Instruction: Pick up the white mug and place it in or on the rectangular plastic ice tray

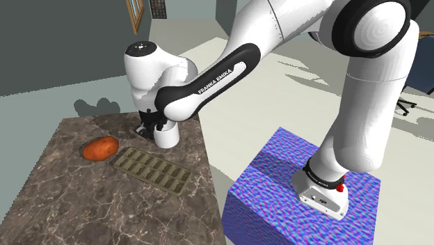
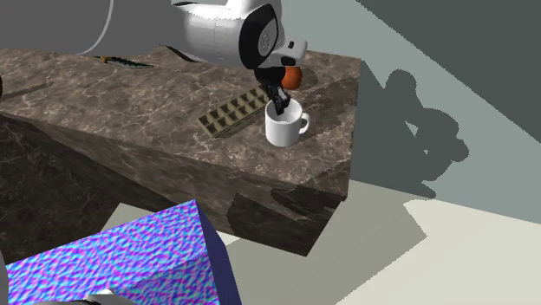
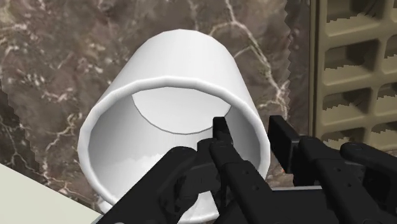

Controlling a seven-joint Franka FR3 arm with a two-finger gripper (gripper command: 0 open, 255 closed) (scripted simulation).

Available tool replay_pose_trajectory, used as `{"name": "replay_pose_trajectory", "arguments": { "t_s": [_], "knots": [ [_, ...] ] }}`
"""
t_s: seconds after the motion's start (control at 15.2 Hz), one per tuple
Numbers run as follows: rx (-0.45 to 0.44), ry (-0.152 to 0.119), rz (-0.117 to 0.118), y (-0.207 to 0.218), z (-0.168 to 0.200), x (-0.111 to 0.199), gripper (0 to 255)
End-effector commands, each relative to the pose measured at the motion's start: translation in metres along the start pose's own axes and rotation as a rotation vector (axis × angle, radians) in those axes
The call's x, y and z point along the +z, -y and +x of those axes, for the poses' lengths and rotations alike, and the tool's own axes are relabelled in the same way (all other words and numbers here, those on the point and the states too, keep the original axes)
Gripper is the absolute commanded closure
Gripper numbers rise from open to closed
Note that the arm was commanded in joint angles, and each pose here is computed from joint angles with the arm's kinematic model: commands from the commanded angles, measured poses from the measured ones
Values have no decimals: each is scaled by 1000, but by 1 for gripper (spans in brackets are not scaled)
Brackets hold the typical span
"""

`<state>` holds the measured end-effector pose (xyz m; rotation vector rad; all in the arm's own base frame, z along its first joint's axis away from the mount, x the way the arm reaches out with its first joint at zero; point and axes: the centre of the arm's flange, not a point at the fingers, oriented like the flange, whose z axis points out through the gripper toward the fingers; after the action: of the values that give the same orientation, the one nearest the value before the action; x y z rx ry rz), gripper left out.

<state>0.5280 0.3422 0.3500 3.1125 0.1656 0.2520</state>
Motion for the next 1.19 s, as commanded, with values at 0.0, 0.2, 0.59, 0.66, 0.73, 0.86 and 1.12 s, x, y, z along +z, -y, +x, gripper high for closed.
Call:
{"name": "replay_pose_trajectory", "arguments": {
  "t_s": [0.0, 0.2, 0.59, 0.66, 0.73, 0.86, 1.12],
  "knots": [
    [0, 0, 0, 0, 0, 0, 255],
    [0, 0, 0, 0, 0, 0, 255],
    [0, 0, 0, 0, 2, -10, 255],
    [0, 0, 0, 0, 3, -16, 255],
    [0, 0, 0, 0, 3, -21, 255],
    [0, 0, 0, -1, 5, -31, 255],
    [0, 0, 0, -1, 8, -52, 255]
  ]
}}
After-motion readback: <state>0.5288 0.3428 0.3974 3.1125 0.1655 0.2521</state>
